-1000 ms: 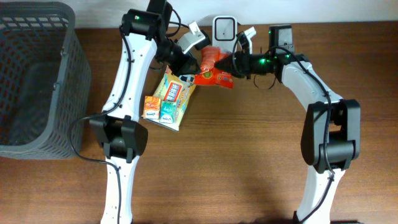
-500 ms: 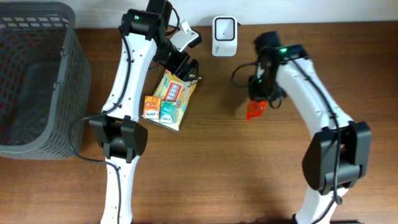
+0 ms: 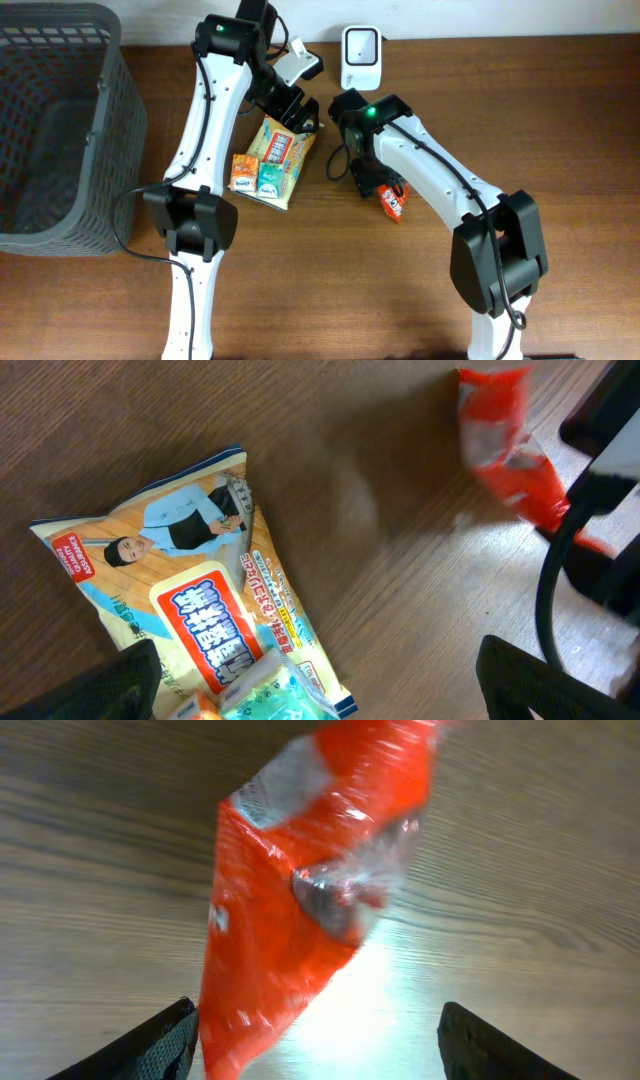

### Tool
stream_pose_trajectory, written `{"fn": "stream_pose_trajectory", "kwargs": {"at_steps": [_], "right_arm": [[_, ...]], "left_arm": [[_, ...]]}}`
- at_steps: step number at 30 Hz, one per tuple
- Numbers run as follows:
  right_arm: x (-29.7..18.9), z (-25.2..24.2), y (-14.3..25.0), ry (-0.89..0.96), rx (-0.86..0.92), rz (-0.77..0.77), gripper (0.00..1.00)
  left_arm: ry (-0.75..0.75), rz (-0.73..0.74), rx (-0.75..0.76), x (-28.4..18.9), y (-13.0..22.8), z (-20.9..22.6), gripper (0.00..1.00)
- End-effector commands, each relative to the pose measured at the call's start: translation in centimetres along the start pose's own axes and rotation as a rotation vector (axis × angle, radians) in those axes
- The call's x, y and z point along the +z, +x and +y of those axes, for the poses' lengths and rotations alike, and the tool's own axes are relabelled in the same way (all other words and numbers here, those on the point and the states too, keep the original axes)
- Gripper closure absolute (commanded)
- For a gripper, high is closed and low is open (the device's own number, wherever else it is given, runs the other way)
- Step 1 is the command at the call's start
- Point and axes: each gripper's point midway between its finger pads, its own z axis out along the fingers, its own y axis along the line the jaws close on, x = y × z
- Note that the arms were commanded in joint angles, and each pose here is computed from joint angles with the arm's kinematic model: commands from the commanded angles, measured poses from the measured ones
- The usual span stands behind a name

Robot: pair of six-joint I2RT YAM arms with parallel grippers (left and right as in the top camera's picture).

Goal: Scan the item barcode
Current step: 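Lower the red bag with the right gripper right of the packs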

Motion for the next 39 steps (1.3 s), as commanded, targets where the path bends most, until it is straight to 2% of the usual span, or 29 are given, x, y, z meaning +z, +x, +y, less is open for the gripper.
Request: {"fn": "stream_pose_trajectory", "kwargs": {"at_steps": [1, 6, 7, 8, 14, 15, 16, 17, 26, 29, 39], "right_arm": [[-0.7, 2.1, -0.7, -0.14, 0.022, -0.003, 0.24], [-3.0, 2.1, -2.1, -0.373, 0.11, -0.003, 0.24], [-3.4, 1.6, -2.3, -0.433, 0.14, 0.004, 0.17], [-3.4, 1.1, -2.3, -0.461, 0.163, 0.014, 0.03], [-0.3, -2.8, -1.3, -0.458, 0.278, 0.082, 0.01], [0.4, -2.7, -1.4, -0.457, 0.281, 0.077, 0.04], [1.3, -2.4, -1.5, -0.458, 0.291, 0.073, 0.2], [2.1, -2.2, -1.5, -0.456, 0.305, 0.07, 0.25], [6.9, -1.0, -0.7, -0.443, 0.363, 0.066, 0.35], [7.1, -0.9, -0.7, -0.443, 0.361, 0.066, 0.53], [7.9, 0.8, -0.9, -0.448, 0.327, 0.037, 0.53]], "left_arm": [[-0.029, -0.052, 0.013, -2.5, -0.8, -0.6, 0.01], [-0.029, -0.052, 0.014, -2.5, -0.8, -0.6, 0.01], [-0.028, -0.049, 0.012, -2.5, -0.7, -0.6, 0.01], [-0.028, -0.048, 0.012, -2.5, -0.7, -0.6, 0.01], [-0.026, -0.044, 0.01, -2.4, -0.6, -0.6, 0.01], [-0.025, -0.044, 0.01, -2.4, -0.6, -0.7, 0.01], [-0.025, -0.044, 0.01, -2.4, -0.6, -0.7, 0.01], [-0.025, -0.043, 0.009, -2.4, -0.6, -0.7, 0.01], [-0.023, -0.037, 0.007, -2.4, -0.4, -0.7, 0.01], [-0.023, -0.037, 0.007, -2.4, -0.4, -0.7, 0.01], [-0.022, -0.037, 0.006, -2.4, -0.4, -0.7, 0.01]]}}
